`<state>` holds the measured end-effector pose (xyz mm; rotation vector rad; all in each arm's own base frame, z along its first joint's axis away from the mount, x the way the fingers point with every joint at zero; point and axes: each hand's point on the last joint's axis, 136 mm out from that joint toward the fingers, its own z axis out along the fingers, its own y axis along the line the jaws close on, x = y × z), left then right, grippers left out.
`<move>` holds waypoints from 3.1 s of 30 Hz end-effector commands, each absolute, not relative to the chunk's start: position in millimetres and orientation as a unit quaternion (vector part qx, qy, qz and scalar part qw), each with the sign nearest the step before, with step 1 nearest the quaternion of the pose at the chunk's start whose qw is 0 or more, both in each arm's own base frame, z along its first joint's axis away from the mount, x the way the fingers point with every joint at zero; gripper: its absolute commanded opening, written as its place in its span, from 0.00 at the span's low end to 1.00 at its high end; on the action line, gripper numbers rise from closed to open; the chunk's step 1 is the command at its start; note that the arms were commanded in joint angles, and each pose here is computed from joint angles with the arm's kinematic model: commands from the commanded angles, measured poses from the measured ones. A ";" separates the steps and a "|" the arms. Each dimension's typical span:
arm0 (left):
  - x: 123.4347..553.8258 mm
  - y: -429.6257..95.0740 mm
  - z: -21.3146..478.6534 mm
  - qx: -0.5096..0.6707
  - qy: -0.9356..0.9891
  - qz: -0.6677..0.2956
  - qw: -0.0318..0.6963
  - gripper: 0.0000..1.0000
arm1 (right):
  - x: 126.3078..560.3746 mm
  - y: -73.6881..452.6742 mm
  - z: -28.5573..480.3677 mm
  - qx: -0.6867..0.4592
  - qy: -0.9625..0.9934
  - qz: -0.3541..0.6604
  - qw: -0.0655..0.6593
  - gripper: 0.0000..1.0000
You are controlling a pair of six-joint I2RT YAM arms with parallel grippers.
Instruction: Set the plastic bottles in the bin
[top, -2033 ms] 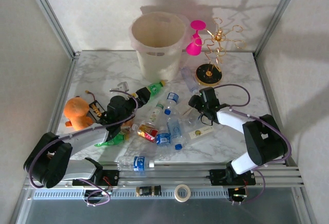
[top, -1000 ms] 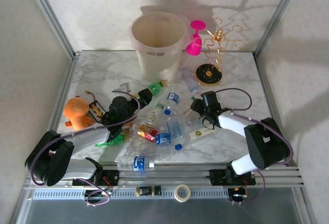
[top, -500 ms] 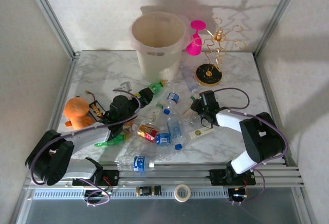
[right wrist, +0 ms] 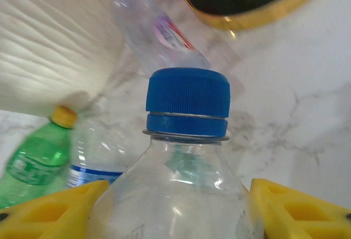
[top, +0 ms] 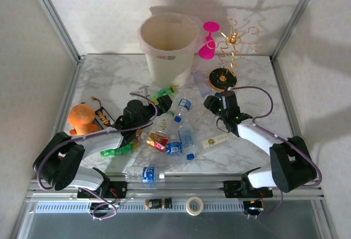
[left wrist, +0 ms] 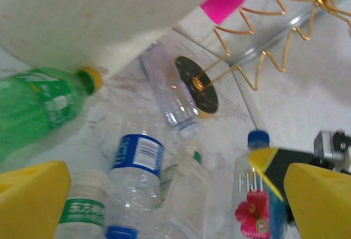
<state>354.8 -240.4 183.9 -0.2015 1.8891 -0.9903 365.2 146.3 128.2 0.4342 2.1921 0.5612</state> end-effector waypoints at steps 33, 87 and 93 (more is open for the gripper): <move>317.5 -397.1 188.9 0.126 0.751 -0.538 0.363 0.96 | 355.5 207.7 233.1 0.026 0.788 0.405 0.463 0.51; 416.9 -295.9 363.0 0.092 0.732 -0.353 0.576 0.31 | 350.5 135.6 202.0 0.149 0.800 0.277 0.511 0.99; 470.5 -285.7 393.3 0.079 0.731 -0.318 0.599 0.31 | 344.1 138.0 193.3 0.142 0.804 0.285 0.501 0.99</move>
